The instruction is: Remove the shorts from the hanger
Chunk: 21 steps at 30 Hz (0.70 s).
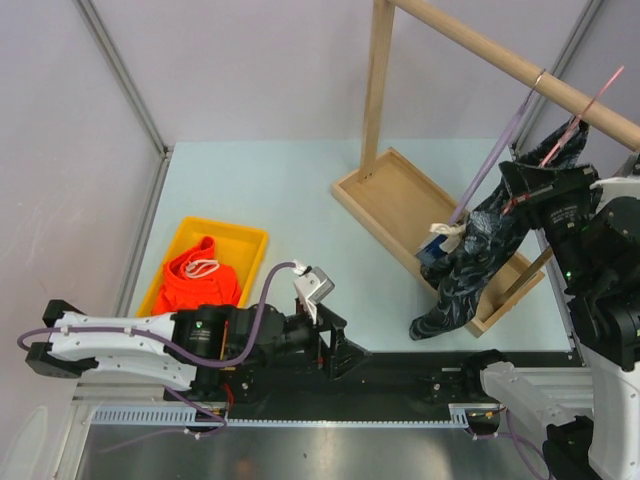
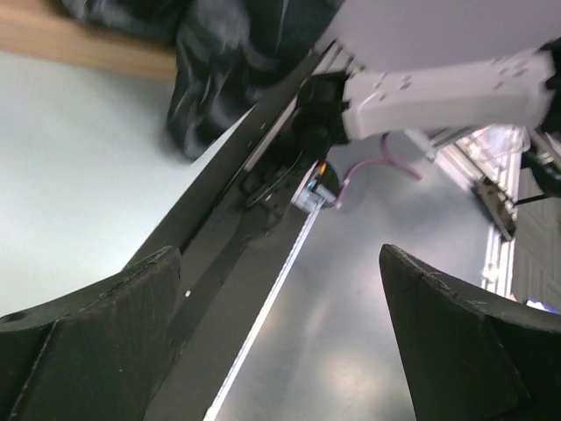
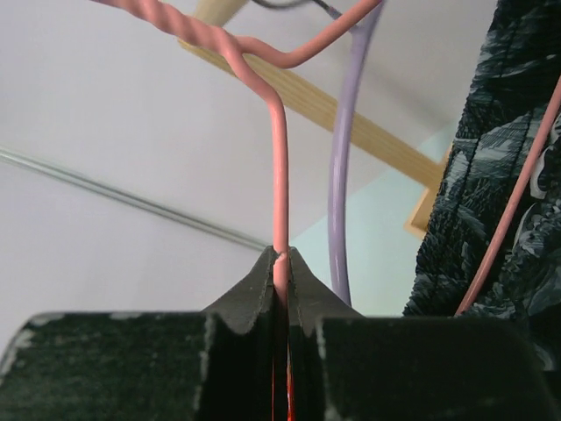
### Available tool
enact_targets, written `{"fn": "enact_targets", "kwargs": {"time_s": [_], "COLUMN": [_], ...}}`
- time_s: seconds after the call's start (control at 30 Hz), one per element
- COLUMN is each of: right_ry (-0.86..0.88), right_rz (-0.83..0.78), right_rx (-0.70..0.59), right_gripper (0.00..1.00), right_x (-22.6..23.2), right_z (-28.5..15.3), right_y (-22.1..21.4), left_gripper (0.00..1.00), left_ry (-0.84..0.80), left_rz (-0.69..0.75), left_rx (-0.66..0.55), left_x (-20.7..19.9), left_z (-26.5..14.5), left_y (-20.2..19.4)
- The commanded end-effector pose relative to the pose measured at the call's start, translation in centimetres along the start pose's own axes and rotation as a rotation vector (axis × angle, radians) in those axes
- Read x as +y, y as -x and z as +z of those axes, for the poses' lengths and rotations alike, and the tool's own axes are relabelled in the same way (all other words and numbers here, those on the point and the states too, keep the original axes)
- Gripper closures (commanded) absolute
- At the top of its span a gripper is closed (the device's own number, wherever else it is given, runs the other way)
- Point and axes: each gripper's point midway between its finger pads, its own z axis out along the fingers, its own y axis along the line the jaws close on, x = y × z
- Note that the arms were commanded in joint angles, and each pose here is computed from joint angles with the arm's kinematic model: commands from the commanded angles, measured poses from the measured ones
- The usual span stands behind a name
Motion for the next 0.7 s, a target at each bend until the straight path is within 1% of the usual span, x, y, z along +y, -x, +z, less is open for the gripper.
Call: {"fn": "enact_targets", "kwargs": {"time_s": [0.0,0.07,0.1,0.17,0.2,0.27,0.33,0.37,0.4,0.5,0.53,0.67], "right_ry": [0.041,0.046,0.043,0.026,0.021,0.017,0.004,-0.007,-0.010,-0.018,-0.001,0.053], "right_rz": [0.191,0.230,0.232,0.229,0.231,0.230,0.226,0.225,0.227,0.224,0.221,0.221], "right_rx": [0.077,0.102,0.113,0.132,0.136,0.148,0.152,0.149,0.154,0.165,0.170,0.176], "right_gripper": [1.00,1.00,1.00,1.00,1.00,1.00,1.00,1.00,1.00,1.00,1.00,1.00], "right_x": [0.3,-0.1,-0.3,-0.7,-0.9,-1.0,-1.4,-1.7,-1.8,-2.1,-1.8,-0.4], "right_z": [-0.4,-0.3,-0.2,-0.1,-0.2,-0.4,-0.6,-0.6,-0.8,-0.9,-1.1,-1.3], "right_y": [-2.2,-3.2,-3.5,-4.1,-4.2,-4.6,-4.8,-4.9,-5.0,-5.4,-5.3,-5.0], "left_gripper": [0.00,0.00,0.00,0.00,0.00,0.00,0.00,0.00,0.00,0.00,0.00,0.00], "left_ry": [-0.107,-0.098,-0.107,-0.093,-0.109,-0.088,-0.101,-0.092,-0.106,-0.138,-0.159,-0.159], "left_rz": [0.042,0.090,0.091,0.140,0.139,0.174,0.182,0.190,0.185,0.182,0.186,0.206], "left_rx": [-0.152,-0.173,-0.214,-0.215,-0.249,-0.237,-0.254,-0.231,-0.244,-0.230,-0.226,-0.225], "left_x": [-4.6,-5.1,-5.9,-6.4,-7.4,-7.7,-8.4,-8.4,-9.0,-9.9,-10.4,-11.4], "left_z": [-1.8,-1.7,-2.3,-1.7,-2.4,-1.3,-1.1,0.3,0.3,2.1,2.6,4.3], "left_y": [7.3,8.6,10.6,11.6,13.4,13.9,15.5,15.2,16.2,17.0,17.2,18.4]}}
